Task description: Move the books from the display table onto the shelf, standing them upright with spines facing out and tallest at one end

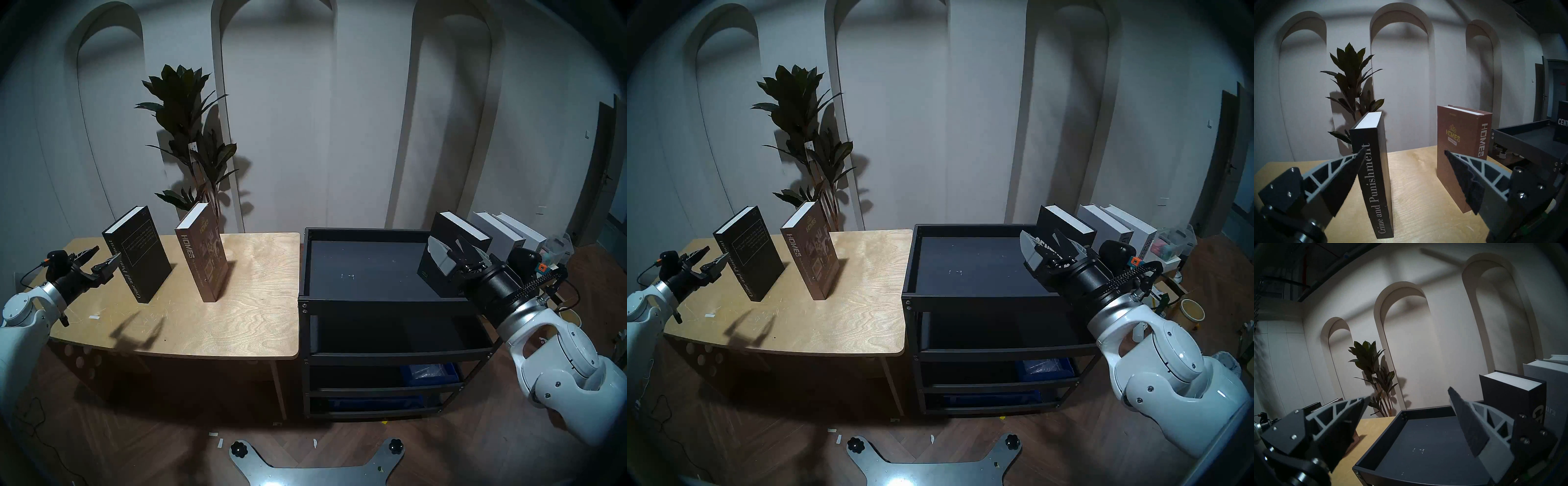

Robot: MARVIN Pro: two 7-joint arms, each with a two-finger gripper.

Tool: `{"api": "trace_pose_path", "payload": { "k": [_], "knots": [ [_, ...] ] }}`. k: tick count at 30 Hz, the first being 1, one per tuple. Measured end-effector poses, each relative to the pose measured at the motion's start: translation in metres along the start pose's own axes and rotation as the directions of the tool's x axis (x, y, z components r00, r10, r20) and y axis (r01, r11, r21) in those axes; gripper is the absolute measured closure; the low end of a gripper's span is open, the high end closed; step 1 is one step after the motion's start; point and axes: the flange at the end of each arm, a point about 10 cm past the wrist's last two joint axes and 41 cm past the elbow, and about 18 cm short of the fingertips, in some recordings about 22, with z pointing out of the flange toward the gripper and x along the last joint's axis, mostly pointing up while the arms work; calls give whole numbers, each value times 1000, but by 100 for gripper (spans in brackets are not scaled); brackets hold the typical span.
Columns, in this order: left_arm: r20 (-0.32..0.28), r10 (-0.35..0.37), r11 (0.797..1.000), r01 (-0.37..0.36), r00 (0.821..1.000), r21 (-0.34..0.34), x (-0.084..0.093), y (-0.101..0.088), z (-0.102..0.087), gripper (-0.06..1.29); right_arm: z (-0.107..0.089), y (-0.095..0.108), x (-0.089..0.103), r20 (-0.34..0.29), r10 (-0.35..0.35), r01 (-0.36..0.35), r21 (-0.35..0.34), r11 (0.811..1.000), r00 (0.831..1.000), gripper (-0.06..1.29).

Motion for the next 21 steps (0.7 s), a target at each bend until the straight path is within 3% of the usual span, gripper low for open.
{"api": "trace_pose_path", "payload": {
  "k": [21],
  "knots": [
    [-17,17,996,-16,1000,85,6,-27,17,-2,3,1,2,-14,-47,47,-31,998,999,3]
  ]
}}
